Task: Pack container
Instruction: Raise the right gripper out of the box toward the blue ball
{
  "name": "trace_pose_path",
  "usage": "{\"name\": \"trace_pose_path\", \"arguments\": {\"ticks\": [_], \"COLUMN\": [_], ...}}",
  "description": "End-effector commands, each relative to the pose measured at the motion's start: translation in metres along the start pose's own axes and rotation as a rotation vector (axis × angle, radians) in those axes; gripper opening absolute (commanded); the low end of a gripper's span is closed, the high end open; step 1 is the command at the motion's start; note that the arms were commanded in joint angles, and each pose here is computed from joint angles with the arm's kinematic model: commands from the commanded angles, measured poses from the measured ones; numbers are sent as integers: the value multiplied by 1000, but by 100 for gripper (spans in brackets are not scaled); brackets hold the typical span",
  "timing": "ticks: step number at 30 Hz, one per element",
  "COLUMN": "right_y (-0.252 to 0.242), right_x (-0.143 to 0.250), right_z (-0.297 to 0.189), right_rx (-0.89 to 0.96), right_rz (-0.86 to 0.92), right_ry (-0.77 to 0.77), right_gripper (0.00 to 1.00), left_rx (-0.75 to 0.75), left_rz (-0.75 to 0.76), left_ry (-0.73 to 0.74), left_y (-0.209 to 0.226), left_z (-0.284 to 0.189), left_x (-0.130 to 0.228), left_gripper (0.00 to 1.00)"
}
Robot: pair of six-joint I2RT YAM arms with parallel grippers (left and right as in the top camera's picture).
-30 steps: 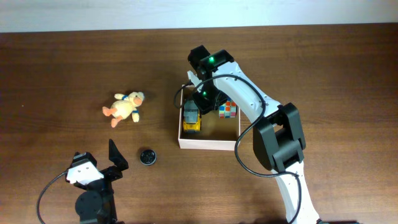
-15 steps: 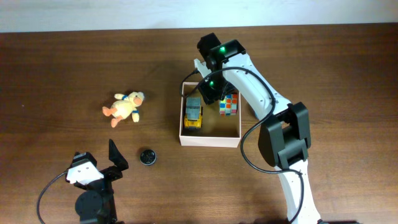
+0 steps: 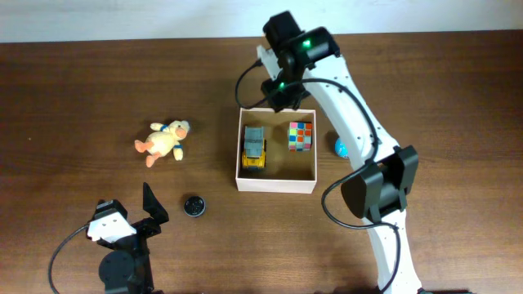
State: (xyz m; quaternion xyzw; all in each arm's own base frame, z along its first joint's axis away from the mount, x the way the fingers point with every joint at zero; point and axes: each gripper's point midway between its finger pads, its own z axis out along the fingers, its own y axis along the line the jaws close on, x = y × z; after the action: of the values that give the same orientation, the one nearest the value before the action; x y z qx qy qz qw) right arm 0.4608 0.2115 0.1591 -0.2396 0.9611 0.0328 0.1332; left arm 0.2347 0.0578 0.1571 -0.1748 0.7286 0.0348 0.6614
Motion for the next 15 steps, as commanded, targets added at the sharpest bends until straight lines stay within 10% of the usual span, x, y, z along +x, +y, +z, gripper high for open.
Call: {"name": "trace_pose_path", "arguments": {"ticks": [1,9,15], "right_y": [-61,-127,-141], "right_x": [6,48,77], "right_z": [-30,-31,-8], "right_rx": [190,163,146], "right_rz": [154,377,424], "right_ry": [-27,74,183], "right_gripper": [56,100,99], "left_rx": [13,13,13], "left_rz": [16,16,16], "left_ry": [-4,-4,-4], "left_y": [-2,-2,-2], "left_z": [0,0,0], "left_x": [1,1,1], "left_gripper": [99,99,99]}}
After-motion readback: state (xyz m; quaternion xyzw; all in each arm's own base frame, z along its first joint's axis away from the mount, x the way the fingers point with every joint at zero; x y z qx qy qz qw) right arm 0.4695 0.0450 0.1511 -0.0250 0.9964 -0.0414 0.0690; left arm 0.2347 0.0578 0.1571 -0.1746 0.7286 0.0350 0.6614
